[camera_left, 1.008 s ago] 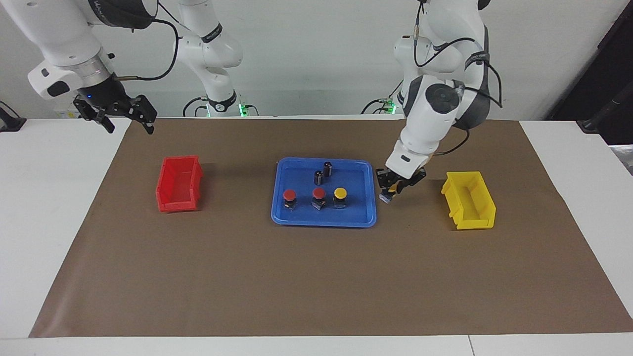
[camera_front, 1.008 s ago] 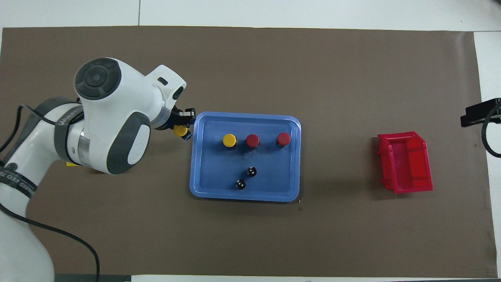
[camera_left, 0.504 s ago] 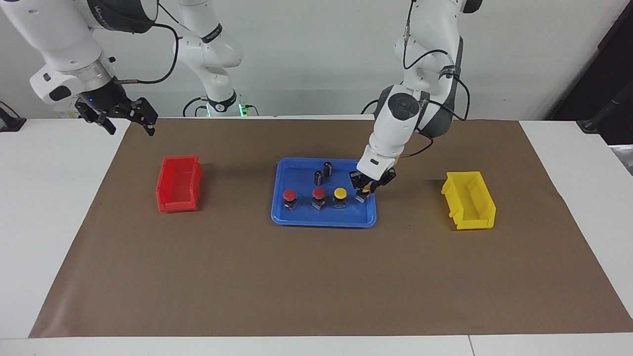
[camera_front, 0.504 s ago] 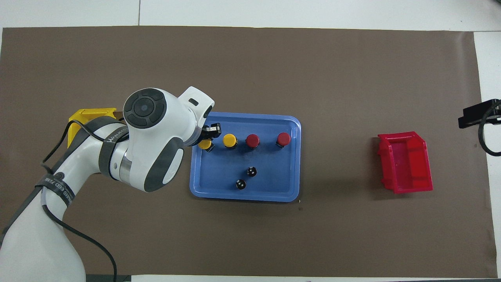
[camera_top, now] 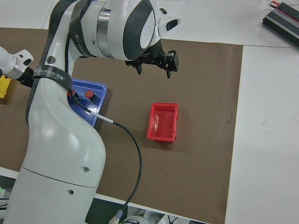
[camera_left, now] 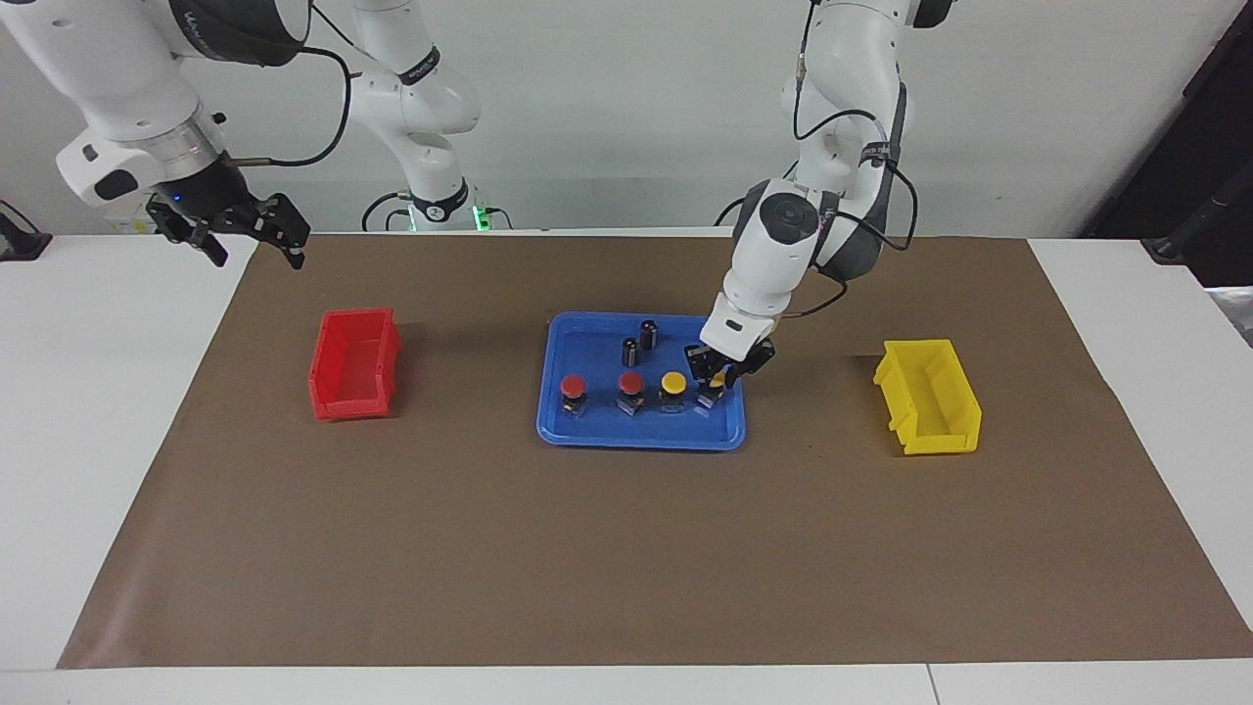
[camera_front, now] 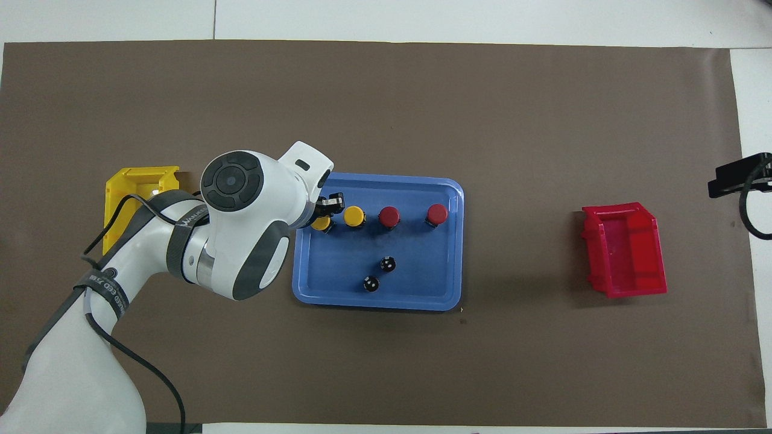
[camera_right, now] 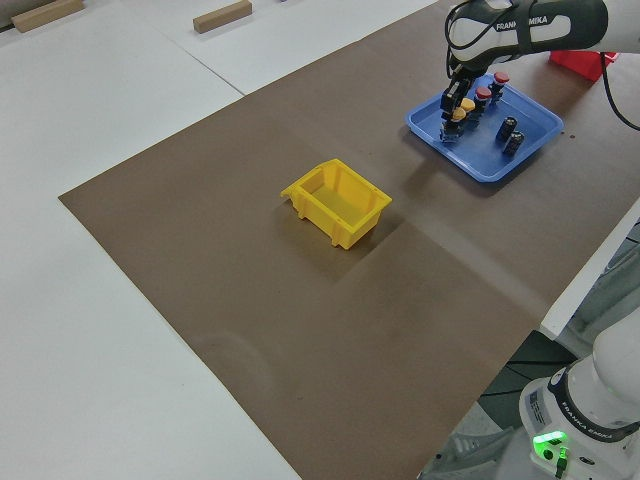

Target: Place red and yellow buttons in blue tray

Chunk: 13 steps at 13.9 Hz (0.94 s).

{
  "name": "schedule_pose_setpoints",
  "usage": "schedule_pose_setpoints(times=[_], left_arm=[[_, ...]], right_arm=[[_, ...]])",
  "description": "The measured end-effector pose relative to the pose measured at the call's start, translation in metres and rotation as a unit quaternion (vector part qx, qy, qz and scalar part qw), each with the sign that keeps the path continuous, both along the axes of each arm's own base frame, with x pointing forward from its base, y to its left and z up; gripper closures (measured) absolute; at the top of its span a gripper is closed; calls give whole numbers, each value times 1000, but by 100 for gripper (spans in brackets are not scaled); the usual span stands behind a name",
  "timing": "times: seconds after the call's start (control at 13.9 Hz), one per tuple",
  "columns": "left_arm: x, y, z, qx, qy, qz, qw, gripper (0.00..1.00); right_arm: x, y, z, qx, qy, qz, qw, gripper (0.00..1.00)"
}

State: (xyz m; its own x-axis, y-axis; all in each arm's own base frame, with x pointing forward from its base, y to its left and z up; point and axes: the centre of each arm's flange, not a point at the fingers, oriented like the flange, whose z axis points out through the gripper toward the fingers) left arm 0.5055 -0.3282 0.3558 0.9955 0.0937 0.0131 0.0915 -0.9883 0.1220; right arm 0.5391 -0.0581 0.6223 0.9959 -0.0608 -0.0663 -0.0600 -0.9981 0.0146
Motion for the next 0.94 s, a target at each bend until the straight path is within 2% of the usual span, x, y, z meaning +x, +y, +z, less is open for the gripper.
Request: schedule_pose_setpoints(times=[0.07,0.29,0.43,0.5,0.65,0.72,0.86,0.94], left_arm=[[0,0,-1,0,1,0,1000,34],[2,-2,8,1,4,-1,1000,33],[7,-1,32,3,13,-1,1000,15],[10,2,47,5,16,-1,1000,3],[18,25,79,40,22,-26,999,0],[24,44,96,56,34,-52,996,0],[42,87,130,64,50,-96,992,0],[51,112,145,62,48,-107,991,0]], right_arm=[[0,0,0,0,0,0,1000,0],[0,0,0,0,0,0,1000,0],[0,0,0,0,0,0,1000,0],[0,0,0,0,0,0,1000,0],[0,0,0,0,0,0,1000,0],[0,0,0,0,0,0,1000,0],[0,0,0,0,0,0,1000,0],[0,0,0,0,0,0,1000,0]])
